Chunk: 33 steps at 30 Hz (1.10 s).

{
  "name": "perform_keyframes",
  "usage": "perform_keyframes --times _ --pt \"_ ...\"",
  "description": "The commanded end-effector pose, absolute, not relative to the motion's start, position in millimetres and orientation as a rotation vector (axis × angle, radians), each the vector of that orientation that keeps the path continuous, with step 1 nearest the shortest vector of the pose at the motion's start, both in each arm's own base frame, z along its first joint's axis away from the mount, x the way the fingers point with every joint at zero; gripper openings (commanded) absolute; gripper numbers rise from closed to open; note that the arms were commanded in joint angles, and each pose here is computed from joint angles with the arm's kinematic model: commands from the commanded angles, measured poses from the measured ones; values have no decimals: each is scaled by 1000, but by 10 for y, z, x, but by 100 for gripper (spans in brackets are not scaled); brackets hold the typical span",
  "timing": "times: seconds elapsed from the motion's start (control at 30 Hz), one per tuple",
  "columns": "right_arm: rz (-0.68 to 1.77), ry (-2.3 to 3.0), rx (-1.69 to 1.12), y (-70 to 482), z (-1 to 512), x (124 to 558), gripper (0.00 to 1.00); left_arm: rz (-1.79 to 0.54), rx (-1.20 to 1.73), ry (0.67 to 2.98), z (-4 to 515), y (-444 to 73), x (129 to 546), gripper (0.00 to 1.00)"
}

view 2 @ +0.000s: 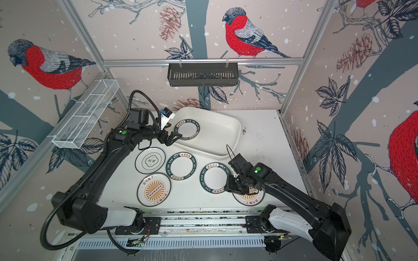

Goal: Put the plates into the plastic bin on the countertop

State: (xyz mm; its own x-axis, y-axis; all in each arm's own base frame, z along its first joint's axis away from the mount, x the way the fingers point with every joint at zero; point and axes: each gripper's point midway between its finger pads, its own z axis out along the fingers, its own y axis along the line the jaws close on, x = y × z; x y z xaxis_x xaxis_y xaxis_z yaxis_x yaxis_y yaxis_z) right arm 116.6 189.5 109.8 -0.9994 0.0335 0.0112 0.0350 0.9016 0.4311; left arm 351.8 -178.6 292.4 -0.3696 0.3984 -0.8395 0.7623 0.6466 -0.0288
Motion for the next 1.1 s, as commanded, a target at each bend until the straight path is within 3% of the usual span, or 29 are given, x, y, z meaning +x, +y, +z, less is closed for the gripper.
perform_keyframes --times 0.0,0.77,1.07 --pt "-575 -2981 -144 1772 976 939 44 -551 938 1976 2924 -1823 3477 97" --pt "-220 -2931 -107 1482 387 828 46 -592 950 1957 2826 -1870 3441 97" --pt "-227 -2953 -103 1479 435 884 46 -589 945 1953 2858 -1869 3462 98"
